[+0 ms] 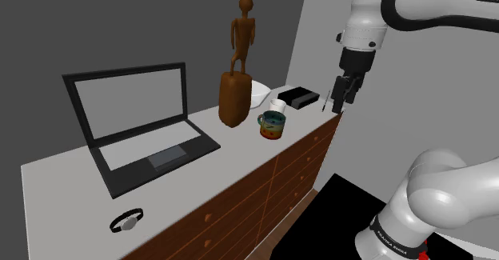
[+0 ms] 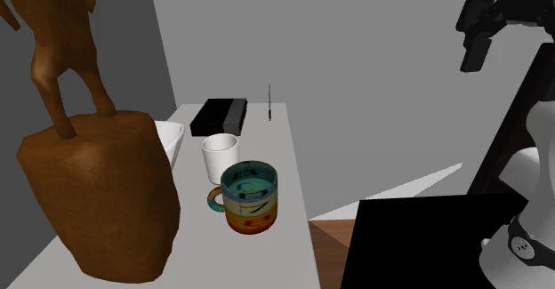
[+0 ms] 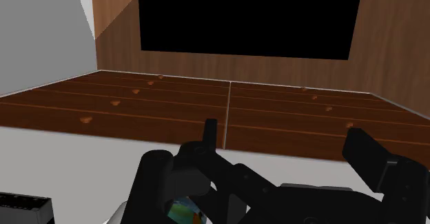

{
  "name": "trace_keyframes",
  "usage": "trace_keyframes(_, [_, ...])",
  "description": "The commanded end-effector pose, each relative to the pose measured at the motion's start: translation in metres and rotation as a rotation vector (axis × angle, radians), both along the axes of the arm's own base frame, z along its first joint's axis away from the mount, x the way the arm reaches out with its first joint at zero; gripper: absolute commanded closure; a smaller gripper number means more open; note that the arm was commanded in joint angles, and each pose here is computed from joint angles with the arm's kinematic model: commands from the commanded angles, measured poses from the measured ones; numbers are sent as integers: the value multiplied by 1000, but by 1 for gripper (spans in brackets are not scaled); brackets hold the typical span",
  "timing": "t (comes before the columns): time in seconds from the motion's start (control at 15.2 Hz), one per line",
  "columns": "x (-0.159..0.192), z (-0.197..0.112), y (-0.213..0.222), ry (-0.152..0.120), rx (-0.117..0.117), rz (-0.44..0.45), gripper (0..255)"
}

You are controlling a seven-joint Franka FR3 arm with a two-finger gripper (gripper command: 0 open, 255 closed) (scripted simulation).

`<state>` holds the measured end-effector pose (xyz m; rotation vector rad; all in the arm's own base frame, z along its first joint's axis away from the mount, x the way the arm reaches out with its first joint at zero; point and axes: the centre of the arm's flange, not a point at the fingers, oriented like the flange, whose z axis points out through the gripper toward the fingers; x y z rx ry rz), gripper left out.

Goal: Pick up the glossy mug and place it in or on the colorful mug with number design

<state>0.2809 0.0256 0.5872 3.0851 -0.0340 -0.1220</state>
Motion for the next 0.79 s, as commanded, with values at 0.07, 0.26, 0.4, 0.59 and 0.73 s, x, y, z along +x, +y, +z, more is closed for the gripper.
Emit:
trace_keyframes(0.07, [10,-6,-7,-1,0,3,0])
trace_keyframes(0.26, [39,-23,-26,-4,1,13,0])
trace_keyframes(0.4, [59,-34,-39,-6,1,19,0])
trace_keyframes(0.59, [88,-51,-58,-9,2,28,0])
trace_keyframes(0.73, [108,-62,-71,-11,2,35,0])
